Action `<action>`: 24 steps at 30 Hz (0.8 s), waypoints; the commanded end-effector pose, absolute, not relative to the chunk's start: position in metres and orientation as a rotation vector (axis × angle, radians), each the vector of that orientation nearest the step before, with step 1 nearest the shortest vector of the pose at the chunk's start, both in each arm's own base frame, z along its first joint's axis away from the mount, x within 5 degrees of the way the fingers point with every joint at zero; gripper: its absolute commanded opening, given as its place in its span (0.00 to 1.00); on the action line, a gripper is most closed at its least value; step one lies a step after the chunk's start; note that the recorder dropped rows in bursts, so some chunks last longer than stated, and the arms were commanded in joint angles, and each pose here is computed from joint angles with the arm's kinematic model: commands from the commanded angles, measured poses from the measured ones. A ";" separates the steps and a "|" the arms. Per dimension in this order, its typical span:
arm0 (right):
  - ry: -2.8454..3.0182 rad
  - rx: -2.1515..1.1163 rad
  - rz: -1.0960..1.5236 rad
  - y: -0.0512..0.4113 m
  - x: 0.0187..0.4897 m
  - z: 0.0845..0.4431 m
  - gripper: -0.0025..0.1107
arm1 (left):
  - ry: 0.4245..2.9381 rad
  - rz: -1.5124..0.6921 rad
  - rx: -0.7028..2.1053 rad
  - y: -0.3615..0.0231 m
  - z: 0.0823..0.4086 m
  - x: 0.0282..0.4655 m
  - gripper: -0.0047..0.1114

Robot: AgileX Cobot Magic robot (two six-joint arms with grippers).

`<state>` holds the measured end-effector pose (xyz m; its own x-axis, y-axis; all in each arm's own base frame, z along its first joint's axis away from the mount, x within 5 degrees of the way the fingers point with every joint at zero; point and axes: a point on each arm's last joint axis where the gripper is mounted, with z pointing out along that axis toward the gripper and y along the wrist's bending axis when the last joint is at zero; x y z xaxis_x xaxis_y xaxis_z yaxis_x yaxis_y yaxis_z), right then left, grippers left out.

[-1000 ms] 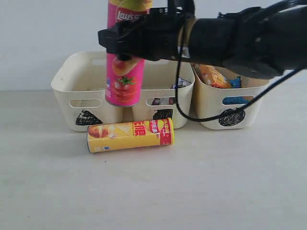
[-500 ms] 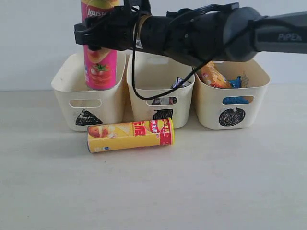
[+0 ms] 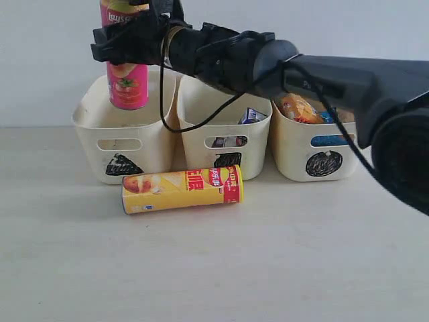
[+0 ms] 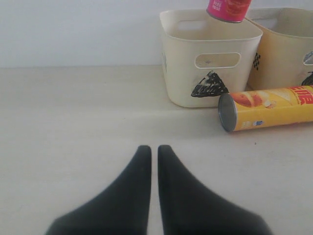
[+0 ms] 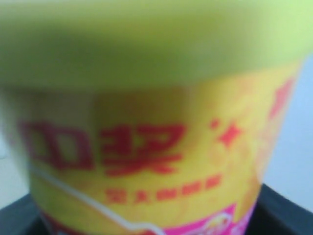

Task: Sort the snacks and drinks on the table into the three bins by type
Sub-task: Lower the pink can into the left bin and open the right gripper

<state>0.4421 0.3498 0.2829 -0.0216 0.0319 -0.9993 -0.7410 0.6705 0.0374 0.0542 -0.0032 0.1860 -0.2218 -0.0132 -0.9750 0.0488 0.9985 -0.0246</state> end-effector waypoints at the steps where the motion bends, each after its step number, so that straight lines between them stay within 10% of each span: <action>1: 1.425 -0.664 0.627 0.358 0.454 0.272 0.02 | 1.793 -0.050 0.030 -0.003 0.185 0.054 0.08; 8: 1.474 -0.670 0.539 0.362 0.468 0.245 0.11 | 1.793 -0.050 0.030 -0.003 0.185 0.054 0.08; 18: 1.492 -0.646 0.578 0.364 0.469 0.235 0.65 | 1.793 -0.050 0.030 -0.003 0.185 0.054 0.08; 24: 1.506 -0.628 0.582 0.363 0.470 0.235 0.82 | 1.793 -0.050 0.030 -0.003 0.185 0.054 0.08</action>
<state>0.4695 0.3635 0.2313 -0.0108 -0.0455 -0.9989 -0.7002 0.7136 -0.0249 0.0542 -0.0032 0.1860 -0.2218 -0.0132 -0.9750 0.0488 0.9985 -0.0246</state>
